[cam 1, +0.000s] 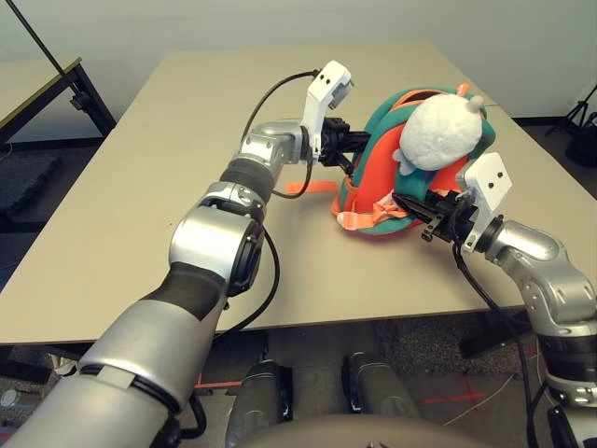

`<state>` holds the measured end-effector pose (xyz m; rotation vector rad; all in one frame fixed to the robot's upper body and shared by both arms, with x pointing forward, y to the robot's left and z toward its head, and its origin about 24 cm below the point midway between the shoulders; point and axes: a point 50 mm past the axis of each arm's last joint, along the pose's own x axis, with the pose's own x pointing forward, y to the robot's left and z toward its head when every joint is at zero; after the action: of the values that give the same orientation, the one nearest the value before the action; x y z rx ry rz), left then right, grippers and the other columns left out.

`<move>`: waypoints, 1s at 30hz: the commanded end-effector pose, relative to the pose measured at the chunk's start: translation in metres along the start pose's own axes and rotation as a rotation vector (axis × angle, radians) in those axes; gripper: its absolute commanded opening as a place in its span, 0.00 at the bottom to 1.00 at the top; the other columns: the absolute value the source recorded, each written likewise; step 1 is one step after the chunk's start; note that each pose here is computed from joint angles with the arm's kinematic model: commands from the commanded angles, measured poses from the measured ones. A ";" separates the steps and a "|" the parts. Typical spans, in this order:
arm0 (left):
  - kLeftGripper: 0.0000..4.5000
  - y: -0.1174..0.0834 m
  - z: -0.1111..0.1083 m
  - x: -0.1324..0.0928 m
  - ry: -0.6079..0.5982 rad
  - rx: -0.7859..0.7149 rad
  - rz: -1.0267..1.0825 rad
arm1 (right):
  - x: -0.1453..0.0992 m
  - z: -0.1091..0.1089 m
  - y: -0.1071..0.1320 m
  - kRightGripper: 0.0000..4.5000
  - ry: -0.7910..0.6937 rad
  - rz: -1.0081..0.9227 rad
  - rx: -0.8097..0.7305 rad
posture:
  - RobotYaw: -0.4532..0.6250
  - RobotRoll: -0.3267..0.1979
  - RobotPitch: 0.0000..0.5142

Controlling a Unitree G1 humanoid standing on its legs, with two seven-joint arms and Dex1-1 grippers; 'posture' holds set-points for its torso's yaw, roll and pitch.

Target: Put the pencil case into the backpack and zip it.

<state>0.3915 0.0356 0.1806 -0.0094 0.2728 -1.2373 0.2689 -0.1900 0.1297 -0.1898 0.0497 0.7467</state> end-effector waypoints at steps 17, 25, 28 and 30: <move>1.00 -0.024 0.071 -0.057 -0.091 0.088 -0.246 | 0.010 -0.004 0.007 0.10 0.002 0.090 0.004 | 0.17 0.62 0.00; 1.00 -0.061 0.077 -0.037 -0.055 0.206 -0.350 | 0.008 -0.007 0.008 0.10 0.010 0.093 -0.002 | 0.16 0.62 0.00; 1.00 -0.065 0.076 -0.033 -0.052 0.218 -0.357 | 0.006 -0.007 0.008 0.10 0.014 0.086 -0.005 | 0.16 0.62 0.00; 1.00 -0.066 0.077 -0.030 -0.058 0.216 -0.369 | 0.005 -0.007 0.008 0.10 0.014 0.083 -0.005 | 0.15 0.62 0.00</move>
<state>0.3395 0.0348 0.2728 0.0988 0.0908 -1.6064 0.2711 -0.1892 0.1261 -0.2029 0.0474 0.7756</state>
